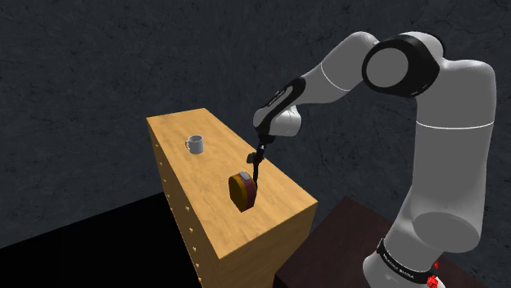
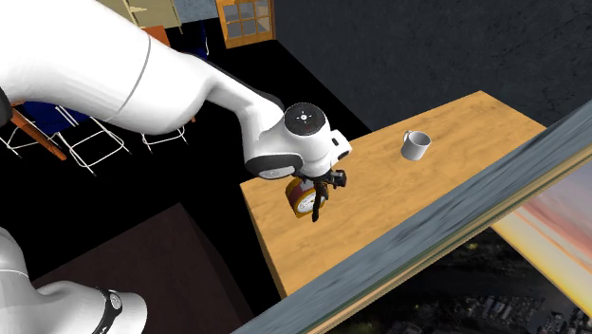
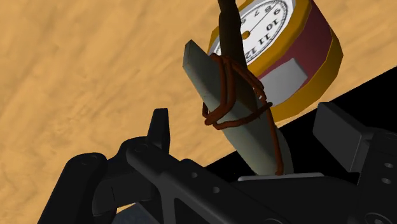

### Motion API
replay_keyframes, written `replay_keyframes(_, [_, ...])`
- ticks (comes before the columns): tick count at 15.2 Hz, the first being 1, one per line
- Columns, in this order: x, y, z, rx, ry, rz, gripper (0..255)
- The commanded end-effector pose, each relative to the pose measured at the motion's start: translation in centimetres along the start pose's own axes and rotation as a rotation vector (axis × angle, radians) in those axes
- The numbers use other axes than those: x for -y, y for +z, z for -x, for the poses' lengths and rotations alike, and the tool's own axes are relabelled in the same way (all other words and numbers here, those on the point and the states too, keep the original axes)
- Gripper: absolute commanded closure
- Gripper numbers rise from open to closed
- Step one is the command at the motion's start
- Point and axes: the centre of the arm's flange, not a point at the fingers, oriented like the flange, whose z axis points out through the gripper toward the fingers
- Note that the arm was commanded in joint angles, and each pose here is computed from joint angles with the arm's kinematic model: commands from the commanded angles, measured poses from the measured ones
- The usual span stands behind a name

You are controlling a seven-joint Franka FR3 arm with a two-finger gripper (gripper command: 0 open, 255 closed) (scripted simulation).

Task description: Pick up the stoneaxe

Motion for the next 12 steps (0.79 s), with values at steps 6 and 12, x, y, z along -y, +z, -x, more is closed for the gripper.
replay_keyframes(6, [-0.06,0.82,0.22,0.000,0.000,0.000,255])
replay_keyframes(12, [-0.01,0.80,0.26,0.000,0.000,0.000,255])
